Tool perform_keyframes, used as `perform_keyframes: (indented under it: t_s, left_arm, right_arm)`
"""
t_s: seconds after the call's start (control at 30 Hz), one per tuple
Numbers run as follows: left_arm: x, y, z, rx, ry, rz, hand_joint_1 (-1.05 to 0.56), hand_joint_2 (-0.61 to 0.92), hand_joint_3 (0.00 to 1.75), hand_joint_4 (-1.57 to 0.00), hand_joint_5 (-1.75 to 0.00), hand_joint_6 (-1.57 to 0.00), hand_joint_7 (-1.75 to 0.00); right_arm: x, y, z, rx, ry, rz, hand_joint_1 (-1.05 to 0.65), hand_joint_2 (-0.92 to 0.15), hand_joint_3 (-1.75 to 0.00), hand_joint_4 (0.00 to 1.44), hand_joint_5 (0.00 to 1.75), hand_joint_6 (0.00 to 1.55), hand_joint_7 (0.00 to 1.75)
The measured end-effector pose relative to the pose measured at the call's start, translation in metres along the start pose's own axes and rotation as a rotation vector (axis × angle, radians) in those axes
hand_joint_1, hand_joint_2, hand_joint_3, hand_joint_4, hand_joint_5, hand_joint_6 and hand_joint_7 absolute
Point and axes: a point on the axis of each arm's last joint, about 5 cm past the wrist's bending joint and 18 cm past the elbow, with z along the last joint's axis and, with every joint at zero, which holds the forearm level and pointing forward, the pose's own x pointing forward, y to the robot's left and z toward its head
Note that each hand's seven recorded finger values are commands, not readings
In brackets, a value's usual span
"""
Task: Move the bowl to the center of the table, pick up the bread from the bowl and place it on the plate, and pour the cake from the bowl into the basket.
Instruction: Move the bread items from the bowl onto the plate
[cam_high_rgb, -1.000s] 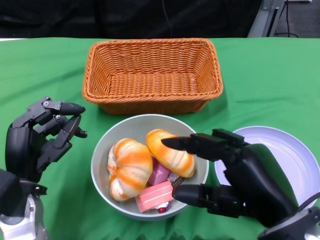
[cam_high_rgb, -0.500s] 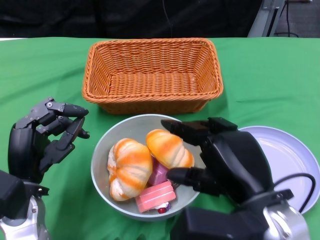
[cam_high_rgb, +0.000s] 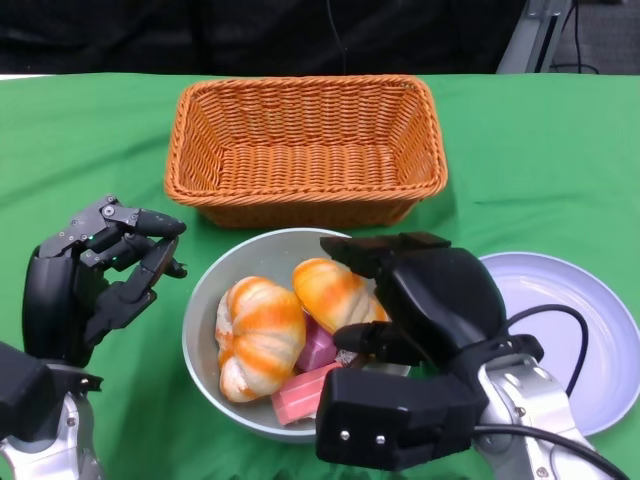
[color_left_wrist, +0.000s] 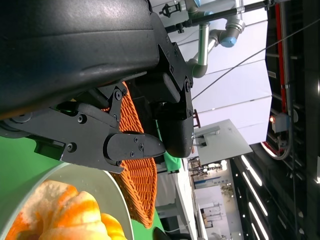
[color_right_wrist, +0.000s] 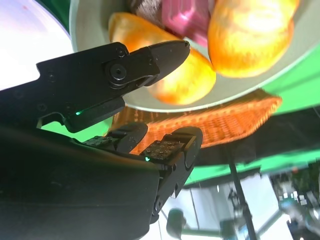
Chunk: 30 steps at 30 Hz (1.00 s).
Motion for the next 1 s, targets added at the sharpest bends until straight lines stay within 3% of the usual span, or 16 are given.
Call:
perform_keyframes:
  t_s: [0.2,0.37,0.53,0.73,1.0]
  left_arm:
    - [0.000,0.000,0.000,0.005,-0.008,-0.004,-0.15,0.91,0.40,-0.79,-1.44,-0.88,-1.04]
    - [0.000,0.000,0.001,0.006,-0.011,-0.006,-0.16,0.90,0.42,-0.80,-1.44,-0.89,-1.05]
    - [0.001,-0.001,0.001,0.014,-0.011,-0.019,-0.16,0.90,0.43,-0.79,-1.44,-0.88,-1.07]
    - [0.001,-0.001,0.001,0.022,-0.018,-0.031,-0.15,0.89,0.45,-0.80,-1.44,-0.86,-1.09]
    - [0.001,-0.002,0.003,0.044,-0.037,-0.040,-0.15,0.88,0.47,-0.80,-1.43,-0.87,-1.08]
  right_arm:
    - [0.003,-0.001,0.004,-0.014,0.026,0.119,-0.72,-0.92,-0.10,0.31,0.07,0.36,0.00]
    - [0.007,-0.003,0.007,-0.037,0.035,0.164,-0.74,-0.92,-0.10,0.32,0.07,0.37,0.01]
    - [0.012,0.005,0.008,-0.106,0.024,0.159,-0.75,-0.92,-0.10,0.34,0.07,0.39,0.01]
    - [0.017,0.020,0.010,-0.226,-0.009,0.087,-0.74,-0.92,-0.12,0.41,0.10,0.42,0.02]
    - [0.017,0.028,0.005,-0.153,-0.063,-0.021,-0.34,-0.92,-0.03,0.82,0.27,0.65,0.08]
